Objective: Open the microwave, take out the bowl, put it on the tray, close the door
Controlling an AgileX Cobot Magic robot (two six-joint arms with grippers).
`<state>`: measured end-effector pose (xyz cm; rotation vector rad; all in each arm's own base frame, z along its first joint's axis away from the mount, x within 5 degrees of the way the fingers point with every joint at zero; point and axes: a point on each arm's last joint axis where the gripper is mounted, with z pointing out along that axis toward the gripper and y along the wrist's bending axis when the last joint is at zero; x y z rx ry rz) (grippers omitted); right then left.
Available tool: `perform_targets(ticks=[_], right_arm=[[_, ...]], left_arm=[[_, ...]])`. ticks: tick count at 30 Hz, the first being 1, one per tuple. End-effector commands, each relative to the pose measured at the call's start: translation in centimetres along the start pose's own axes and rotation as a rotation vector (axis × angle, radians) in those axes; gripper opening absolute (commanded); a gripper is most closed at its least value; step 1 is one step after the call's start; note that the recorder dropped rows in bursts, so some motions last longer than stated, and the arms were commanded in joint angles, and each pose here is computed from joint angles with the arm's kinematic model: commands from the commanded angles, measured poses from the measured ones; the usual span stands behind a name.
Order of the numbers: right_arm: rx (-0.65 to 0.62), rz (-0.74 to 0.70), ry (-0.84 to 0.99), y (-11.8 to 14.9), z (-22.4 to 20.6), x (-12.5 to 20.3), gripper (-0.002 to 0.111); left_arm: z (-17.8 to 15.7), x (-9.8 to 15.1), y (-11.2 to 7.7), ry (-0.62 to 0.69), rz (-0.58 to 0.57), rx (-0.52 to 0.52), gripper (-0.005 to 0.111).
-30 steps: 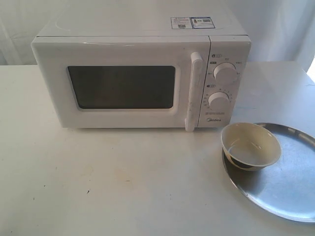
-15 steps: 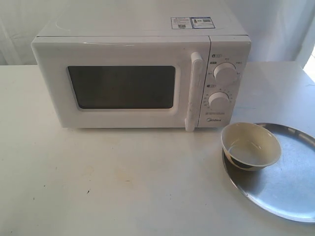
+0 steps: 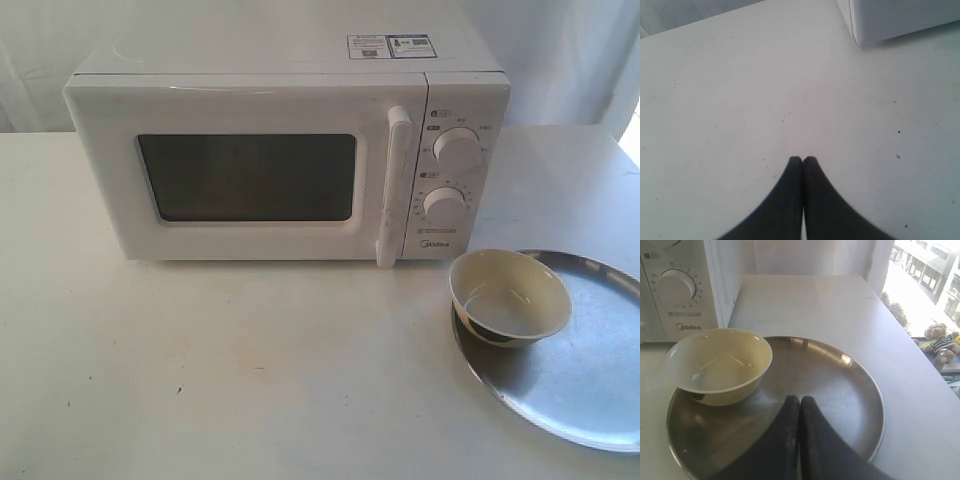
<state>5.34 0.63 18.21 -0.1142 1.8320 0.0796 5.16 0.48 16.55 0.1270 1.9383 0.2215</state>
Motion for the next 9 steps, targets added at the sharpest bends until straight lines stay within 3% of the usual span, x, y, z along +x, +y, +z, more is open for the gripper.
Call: perform_targets(ticks=[1, 9], right_arm=[[0.008, -0.003, -0.008, -0.05, -0.03, 0.0, 0.0], [0.007, 0.02, -0.008, -0.04, -0.03, 0.0, 0.0]], left_arm=[[-0.04, -0.07, -0.04, -0.004, -0.008, 0.008, 0.0], [-0.04, -0.07, -0.04, -0.004, -0.008, 0.008, 0.0]])
